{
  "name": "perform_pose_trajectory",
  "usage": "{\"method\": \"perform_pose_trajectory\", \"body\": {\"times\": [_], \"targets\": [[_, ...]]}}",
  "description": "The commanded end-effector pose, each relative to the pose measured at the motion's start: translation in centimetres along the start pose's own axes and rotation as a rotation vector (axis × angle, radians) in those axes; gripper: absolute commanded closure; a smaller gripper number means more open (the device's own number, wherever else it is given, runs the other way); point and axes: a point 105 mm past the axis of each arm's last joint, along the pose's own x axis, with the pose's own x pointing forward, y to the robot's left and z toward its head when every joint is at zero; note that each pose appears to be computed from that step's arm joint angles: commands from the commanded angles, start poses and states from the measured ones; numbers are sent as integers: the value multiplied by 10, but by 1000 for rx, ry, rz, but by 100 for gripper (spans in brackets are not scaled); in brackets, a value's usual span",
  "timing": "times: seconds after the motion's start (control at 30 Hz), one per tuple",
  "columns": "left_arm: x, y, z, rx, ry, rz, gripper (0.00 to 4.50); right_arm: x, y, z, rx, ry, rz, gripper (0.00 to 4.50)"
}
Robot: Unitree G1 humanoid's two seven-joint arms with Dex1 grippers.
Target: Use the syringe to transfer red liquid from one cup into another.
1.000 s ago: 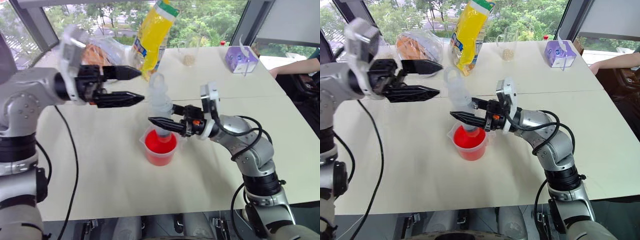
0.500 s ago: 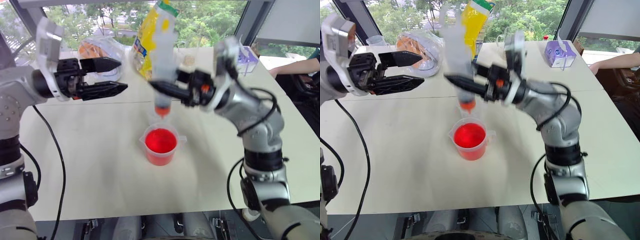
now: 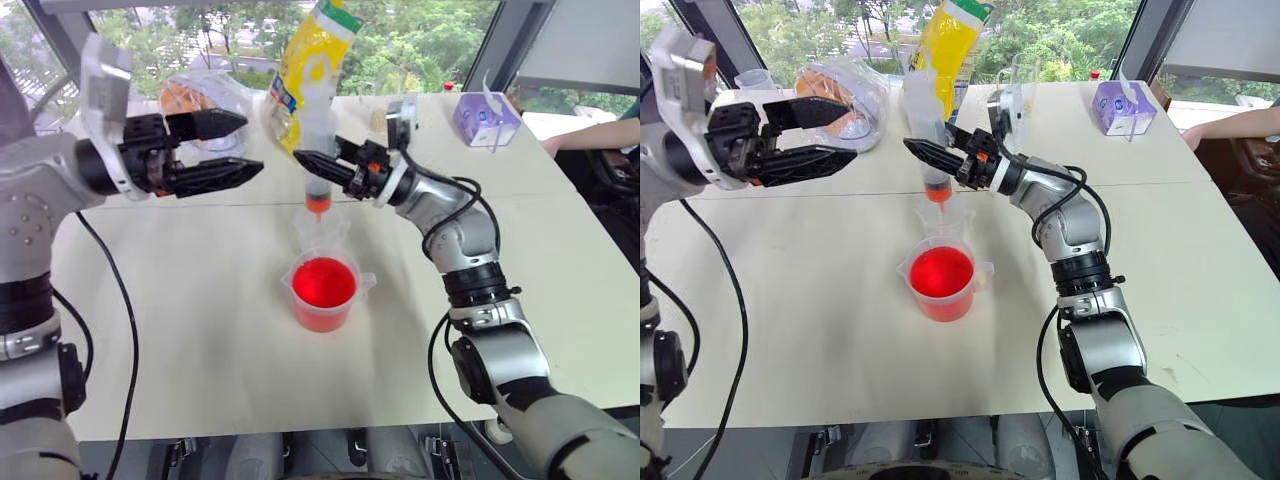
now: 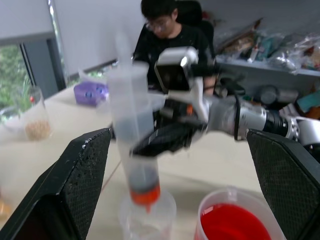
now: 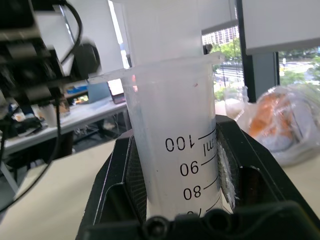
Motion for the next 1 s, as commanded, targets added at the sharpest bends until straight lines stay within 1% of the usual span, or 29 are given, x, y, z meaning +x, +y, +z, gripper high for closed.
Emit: {"method": "perform_pose_trajectory", "body": {"times": [0.03,0.27,0.37,0.53,0.63,0.67,0.7,0.73,0.87,0.9,1.0], "targets": [[9,9,18,70,-67,29,9,3,4,9,-51,-28,20,301],[34,25,19,76,-119,32,9,4,6,5,-55,-22,21,301],[48,25,13,55,-119,-7,9,4,7,3,-58,-17,20,301],[54,24,5,34,-101,-25,9,4,7,3,-61,-16,20,301],[55,22,0,26,-83,-32,85,5,8,3,-61,-16,21,301],[55,21,0,24,-82,-35,128,6,8,3,-61,-17,22,301],[56,21,0,22,-83,-37,196,6,8,3,-62,-17,23,301],[56,20,-1,21,-83,-38,224,6,8,3,-62,-17,24,301],[57,19,-1,17,-78,-44,429,7,9,3,-63,-16,27,301],[58,19,-2,15,-73,-45,445,7,9,3,-63,-16,28,301],[59,19,-4,16,-63,-45,445,7,9,4,-64,-17,30,301]]}}
